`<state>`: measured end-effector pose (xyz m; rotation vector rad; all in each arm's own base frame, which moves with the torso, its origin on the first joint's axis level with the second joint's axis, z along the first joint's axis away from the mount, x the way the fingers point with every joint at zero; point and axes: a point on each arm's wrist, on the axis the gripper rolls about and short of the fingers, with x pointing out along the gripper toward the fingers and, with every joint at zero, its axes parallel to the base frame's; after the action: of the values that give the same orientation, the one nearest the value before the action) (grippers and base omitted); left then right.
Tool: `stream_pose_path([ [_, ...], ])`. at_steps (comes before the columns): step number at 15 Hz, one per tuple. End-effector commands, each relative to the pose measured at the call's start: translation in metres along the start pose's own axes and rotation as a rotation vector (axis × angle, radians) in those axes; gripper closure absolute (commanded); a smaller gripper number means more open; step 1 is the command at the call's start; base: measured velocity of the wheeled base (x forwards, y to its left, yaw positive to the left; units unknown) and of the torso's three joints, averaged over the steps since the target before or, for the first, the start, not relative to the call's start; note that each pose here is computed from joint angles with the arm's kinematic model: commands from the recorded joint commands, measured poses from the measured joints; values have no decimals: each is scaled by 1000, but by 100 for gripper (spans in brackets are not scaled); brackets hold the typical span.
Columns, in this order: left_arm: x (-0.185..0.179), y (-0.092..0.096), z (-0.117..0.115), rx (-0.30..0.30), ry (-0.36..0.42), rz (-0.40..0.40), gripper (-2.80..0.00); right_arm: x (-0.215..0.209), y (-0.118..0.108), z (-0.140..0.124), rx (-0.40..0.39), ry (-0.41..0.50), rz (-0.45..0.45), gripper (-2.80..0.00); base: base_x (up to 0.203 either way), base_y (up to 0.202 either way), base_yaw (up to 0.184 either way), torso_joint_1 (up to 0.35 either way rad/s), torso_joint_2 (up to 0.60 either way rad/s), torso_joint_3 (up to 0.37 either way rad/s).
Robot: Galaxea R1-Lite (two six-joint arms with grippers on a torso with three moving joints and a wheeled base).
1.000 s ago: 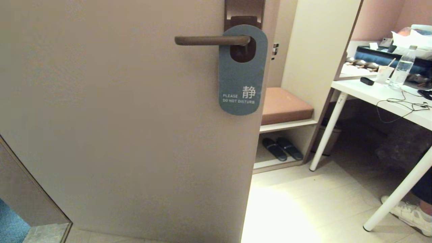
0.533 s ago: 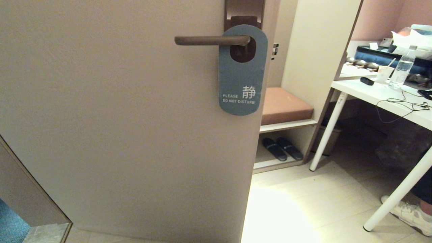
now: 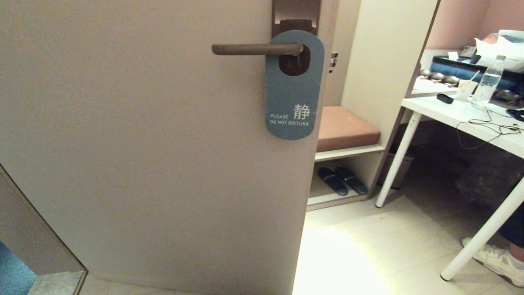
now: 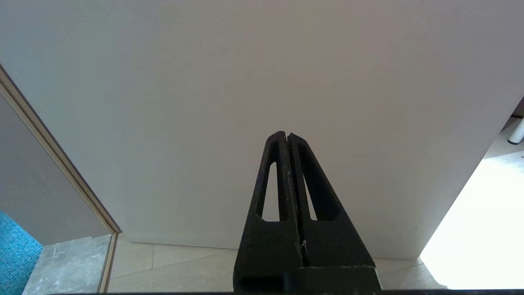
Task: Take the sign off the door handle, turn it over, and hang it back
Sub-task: Take down the sign
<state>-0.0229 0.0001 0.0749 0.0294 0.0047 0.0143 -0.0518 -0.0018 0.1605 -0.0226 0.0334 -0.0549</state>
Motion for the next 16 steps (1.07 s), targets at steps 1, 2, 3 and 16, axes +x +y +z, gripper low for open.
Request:
stream_pose_path([
  [1, 0, 0, 0, 0, 2, 1, 0, 32, 0, 34, 25, 110, -48, 0, 0, 0, 0, 0, 0, 0],
  [2, 0, 0, 0, 1, 2, 1, 0, 44, 0, 50, 47, 121, -73, 0, 0, 0, 0, 0, 0, 0],
  [3, 0, 0, 0, 0, 2, 1, 0, 56, 0, 68, 67, 117, -95, 0, 0, 0, 0, 0, 0, 0],
  [16, 0, 0, 0, 0, 2, 1, 0, 172, 10, 142, 96, 135, 79, 0, 0, 0, 0, 0, 0, 0],
])
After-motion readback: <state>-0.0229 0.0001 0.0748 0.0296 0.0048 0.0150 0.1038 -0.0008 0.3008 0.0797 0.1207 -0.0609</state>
